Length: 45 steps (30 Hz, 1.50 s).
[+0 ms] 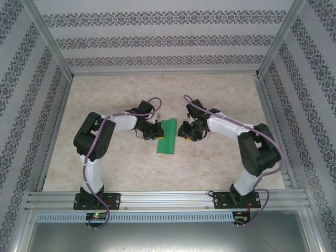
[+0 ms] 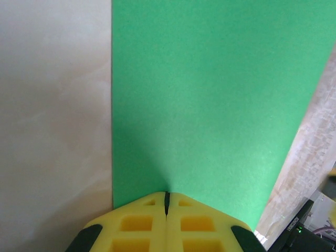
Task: Fold a paper plane with a square sheet of paper (pick it up from the middle)
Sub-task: Hold the square sheet of paper at the center of the table, then fold the square sheet of paper in half at the center of the table.
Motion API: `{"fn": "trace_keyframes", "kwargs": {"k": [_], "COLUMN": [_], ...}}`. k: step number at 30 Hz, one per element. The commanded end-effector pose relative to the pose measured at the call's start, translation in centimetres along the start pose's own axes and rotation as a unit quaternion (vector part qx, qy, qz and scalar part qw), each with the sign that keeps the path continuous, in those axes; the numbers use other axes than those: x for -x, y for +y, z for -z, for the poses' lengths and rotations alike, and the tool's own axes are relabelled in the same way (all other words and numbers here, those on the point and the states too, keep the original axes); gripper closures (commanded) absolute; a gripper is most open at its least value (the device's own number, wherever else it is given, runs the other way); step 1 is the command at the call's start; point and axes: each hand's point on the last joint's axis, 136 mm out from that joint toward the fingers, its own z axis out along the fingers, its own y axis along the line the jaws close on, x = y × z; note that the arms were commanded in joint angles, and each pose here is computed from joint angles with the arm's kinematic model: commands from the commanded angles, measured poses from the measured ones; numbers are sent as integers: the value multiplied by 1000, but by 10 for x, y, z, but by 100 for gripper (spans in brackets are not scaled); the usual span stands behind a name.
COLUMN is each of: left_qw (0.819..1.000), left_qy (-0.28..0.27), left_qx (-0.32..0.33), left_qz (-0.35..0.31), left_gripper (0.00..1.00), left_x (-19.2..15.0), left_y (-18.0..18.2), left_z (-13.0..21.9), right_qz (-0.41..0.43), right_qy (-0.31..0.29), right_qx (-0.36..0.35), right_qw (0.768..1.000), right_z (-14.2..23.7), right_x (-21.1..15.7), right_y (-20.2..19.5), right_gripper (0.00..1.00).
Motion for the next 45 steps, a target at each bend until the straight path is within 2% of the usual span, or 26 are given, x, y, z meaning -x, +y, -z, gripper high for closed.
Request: {"fn": "trace_keyframes", "kwargs": {"k": [1, 4, 16, 31, 45], "left_qw": [987, 987, 986, 984, 973], "left_qy": [73, 72, 77, 78, 84], "left_qx": [128, 129, 127, 137, 186], "left_qz": [58, 59, 70, 80, 104], "left_gripper": [100, 100, 100, 100, 100], "left_x": [-47, -47, -48, -50, -63], "left_y": [80, 81, 82, 86, 110], "left_z": [-28, -29, -33, -32, -30], "right_qz": [2, 6, 15, 4, 5], "right_qy": [-26, -24, 13, 48, 75], "right_qx": [14, 22, 44, -16, -75], "right_qw": [1000, 999, 999, 999, 994], "right_z": [3, -8, -52, -73, -71], "right_x": [3, 4, 9, 3, -9], "right_y": [15, 29, 61, 37, -21], "right_gripper": [81, 100, 100, 100, 100]}}
